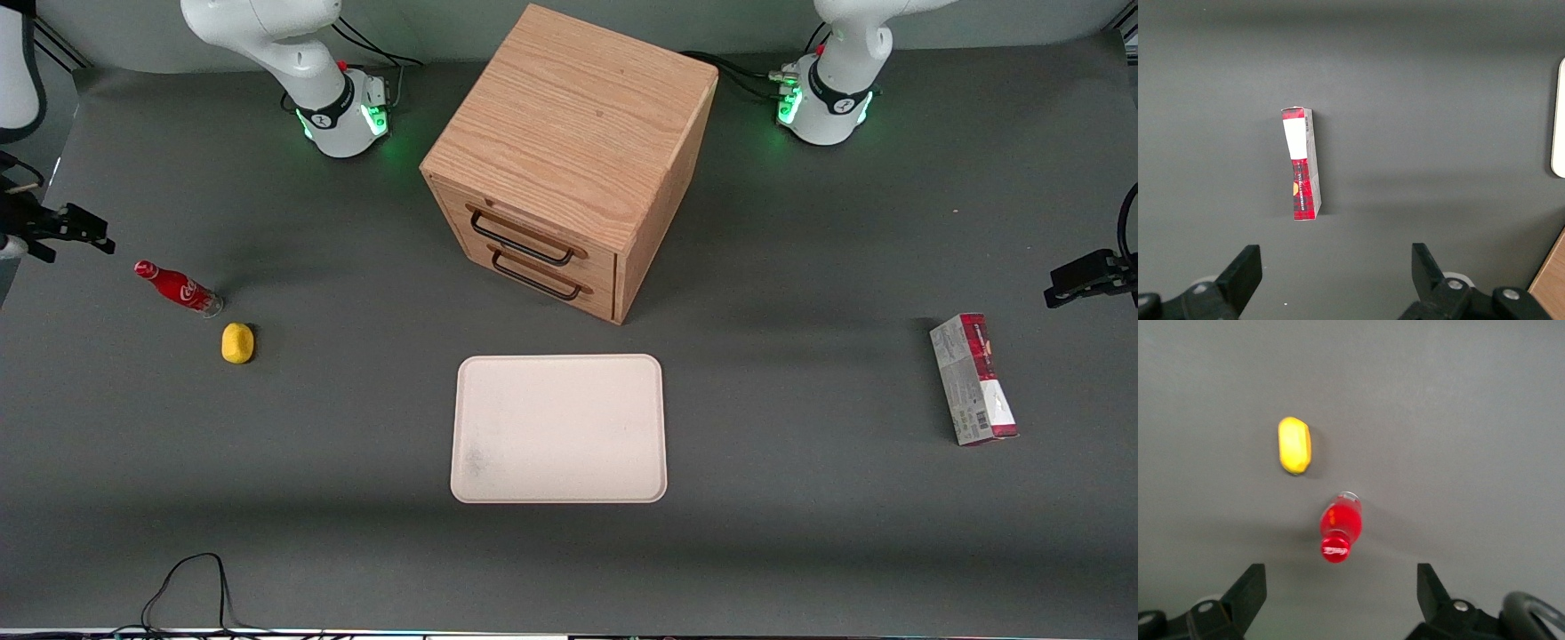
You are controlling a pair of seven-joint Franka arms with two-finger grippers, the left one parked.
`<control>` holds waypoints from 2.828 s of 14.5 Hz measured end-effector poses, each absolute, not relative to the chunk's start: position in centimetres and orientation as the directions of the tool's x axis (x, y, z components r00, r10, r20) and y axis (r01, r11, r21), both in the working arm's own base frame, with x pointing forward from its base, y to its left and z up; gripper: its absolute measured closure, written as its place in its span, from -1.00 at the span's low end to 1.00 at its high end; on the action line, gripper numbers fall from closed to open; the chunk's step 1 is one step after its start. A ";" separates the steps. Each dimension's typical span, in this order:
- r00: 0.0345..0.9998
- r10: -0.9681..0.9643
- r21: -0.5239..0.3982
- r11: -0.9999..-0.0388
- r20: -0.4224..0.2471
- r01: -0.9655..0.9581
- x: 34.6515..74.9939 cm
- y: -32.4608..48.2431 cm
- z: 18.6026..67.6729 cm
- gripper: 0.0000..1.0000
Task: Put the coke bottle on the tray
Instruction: 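Move the right gripper down over the red Coca-Cola bottle's cap, then close the right gripper on the bottle's neck and lift it, then carry the bottle with the right gripper over the white tray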
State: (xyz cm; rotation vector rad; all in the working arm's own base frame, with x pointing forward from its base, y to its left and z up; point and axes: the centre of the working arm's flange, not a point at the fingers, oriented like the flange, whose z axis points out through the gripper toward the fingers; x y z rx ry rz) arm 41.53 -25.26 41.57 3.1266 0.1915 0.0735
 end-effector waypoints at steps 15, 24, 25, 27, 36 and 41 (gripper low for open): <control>0.991 0.127 -0.020 -0.992 0.049 0.128 40.2 -24.3 30.4 -0.94; 0.989 0.147 -0.035 -0.988 0.033 0.148 40.7 -23.7 30.7 0.24; 0.987 0.158 -0.049 -0.986 0.017 0.158 41.2 -23.3 31.2 0.24; 0.984 0.180 -0.079 -0.981 -0.014 0.179 43.3 -22.6 34.0 0.24; 0.972 0.232 -0.052 -0.972 -0.042 0.230 54.4 -8.7 57.4 0.24; 0.972 0.231 -0.012 -0.973 -0.047 0.231 58.8 1.7 63.9 0.24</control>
